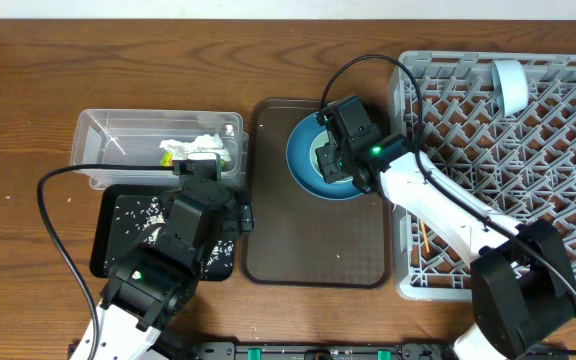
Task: Sort waste into correct bins and load items into the dishwasher rack
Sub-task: 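Grip the pink cup rim with the right gripper and lift, then carry the pink cup into the rack and release it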
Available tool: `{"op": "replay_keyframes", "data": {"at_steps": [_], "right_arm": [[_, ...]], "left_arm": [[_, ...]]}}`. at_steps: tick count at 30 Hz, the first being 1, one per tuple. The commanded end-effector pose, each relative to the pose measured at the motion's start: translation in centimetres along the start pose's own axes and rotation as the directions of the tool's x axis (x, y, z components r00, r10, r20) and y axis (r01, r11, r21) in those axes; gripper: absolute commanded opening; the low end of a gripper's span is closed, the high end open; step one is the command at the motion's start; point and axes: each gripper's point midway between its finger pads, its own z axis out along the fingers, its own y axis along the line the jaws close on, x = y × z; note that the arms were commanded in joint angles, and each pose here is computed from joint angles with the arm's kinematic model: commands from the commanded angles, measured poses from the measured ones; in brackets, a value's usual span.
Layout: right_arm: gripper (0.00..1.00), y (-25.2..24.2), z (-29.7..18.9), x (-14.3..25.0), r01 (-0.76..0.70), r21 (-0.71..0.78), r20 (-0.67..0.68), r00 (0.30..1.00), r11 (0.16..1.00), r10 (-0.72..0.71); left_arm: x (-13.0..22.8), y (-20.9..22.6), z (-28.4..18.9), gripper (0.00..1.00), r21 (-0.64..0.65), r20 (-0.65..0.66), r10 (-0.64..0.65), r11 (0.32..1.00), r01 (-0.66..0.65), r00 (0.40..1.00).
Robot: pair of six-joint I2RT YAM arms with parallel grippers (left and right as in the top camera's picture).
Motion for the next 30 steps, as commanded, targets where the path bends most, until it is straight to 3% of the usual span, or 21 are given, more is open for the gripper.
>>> {"op": "replay_keyframes", "data": {"at_steps": [1, 7, 11, 16, 20, 26, 30], "right_arm": [[0.03, 0.2, 0.3, 0.0, 0.008, 0.010, -0.001, 1.000, 1.000, -0.008], [0.01, -0.1, -1.4, -2.6, 0.000, 0.032, 0.102, 0.995, 0.999, -0.003], [0.01, -0.5, -6.1, -6.2, -0.028, 0.005, 0.253, 0.967, 1.000, 0.026], [0.01, -1.8, -13.8, -9.8, -0.044, -0.146, 0.429, 0.897, 0.988, 0.103], [0.01, -3.8, -18.0, -10.6, -0.032, -0.278, 0.482, 0.860, 0.960, 0.168], [0.01, -8.4, -20.6, -10.3, 0.015, -0.528, 0.467, 0.840, 0.849, 0.275], [0.01, -10.1, -22.1, -9.6, 0.189, -0.707, 0.486, 0.830, 0.681, 0.274]], "left_arm": [[-0.8, -0.2, -0.4, 0.91, 0.008, 0.017, -0.018, 1.000, 0.017, 1.000], [-0.8, -0.2, -0.4, 0.91, 0.008, 0.017, -0.018, 1.000, 0.017, 1.000], [-0.8, -0.2, -0.4, 0.91, 0.008, 0.017, -0.018, 1.000, 0.017, 1.000], [-0.8, -0.2, -0.4, 0.91, 0.008, 0.017, -0.018, 1.000, 0.017, 1.000], [-0.8, -0.2, -0.4, 0.91, 0.008, 0.017, -0.018, 1.000, 0.017, 1.000], [-0.8, -0.2, -0.4, 0.91, 0.008, 0.017, -0.018, 1.000, 0.018, 1.000], [-0.7, -0.2, -0.4, 0.91, 0.013, 0.015, -0.018, 1.000, 0.018, 1.000]]}}
